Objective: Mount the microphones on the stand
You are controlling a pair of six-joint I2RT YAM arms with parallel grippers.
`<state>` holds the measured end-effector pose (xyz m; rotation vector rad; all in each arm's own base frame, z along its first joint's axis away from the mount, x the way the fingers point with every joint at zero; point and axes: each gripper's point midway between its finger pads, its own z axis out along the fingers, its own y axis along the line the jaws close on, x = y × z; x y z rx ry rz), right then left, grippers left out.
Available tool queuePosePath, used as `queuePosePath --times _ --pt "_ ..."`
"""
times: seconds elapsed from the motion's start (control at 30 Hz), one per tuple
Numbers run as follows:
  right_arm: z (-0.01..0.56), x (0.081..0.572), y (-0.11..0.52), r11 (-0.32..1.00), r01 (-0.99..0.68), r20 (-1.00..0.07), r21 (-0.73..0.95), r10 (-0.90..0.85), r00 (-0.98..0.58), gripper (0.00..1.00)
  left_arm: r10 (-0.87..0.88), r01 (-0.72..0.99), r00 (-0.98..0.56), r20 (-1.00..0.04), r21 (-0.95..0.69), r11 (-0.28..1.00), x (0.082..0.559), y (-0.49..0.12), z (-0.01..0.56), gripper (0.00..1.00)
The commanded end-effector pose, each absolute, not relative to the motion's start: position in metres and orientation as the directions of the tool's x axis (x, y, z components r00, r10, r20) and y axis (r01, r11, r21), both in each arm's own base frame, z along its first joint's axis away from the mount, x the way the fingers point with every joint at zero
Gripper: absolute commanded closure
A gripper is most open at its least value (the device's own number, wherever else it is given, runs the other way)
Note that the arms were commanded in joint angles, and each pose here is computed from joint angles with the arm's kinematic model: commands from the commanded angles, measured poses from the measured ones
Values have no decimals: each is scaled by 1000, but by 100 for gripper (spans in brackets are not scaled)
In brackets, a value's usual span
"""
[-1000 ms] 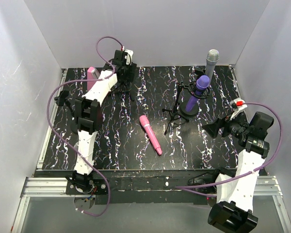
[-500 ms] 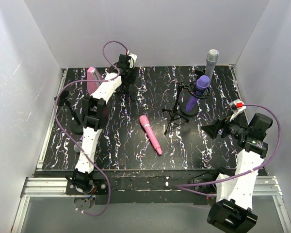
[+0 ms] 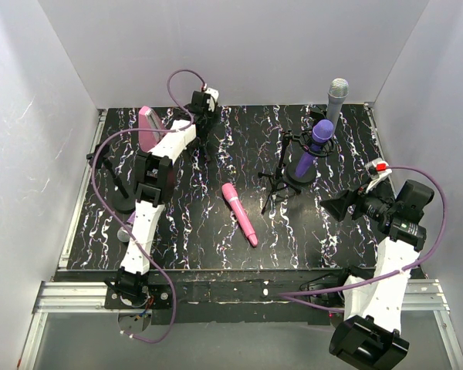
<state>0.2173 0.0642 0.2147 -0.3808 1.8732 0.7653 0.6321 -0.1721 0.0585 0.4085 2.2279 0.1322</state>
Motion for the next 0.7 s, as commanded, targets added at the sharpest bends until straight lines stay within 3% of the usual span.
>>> queuePosePath --times 0.0,0.07,0.1,0.23,0.4,0.63,0.67 --pt "219 219 65 735 -597 -916 321 81 -393 13 339 260 -598 -726 225 939 627 -171 62 86" --pt "219 219 65 737 -597 -918 317 80 -389 13 337 263 -592 -732 220 939 624 -171 72 98" --pt "219 218 65 735 -598 -917 319 81 -390 13 336 269 -592 -733 213 939 621 -172 77 100" --pt "220 218 66 732 -604 -920 316 81 -384 13 324 313 -567 -758 165 935 597 -179 106 100" --pt "221 216 67 727 -612 -924 310 79 -374 13 326 392 -555 -765 105 914 533 -185 142 100" --pt "223 213 69 721 -623 -930 302 80 -358 13 335 432 -621 -709 47 901 425 -181 119 100" --pt "224 213 70 720 -626 -931 301 81 -355 13 336 433 -633 -698 41 901 414 -180 113 93"
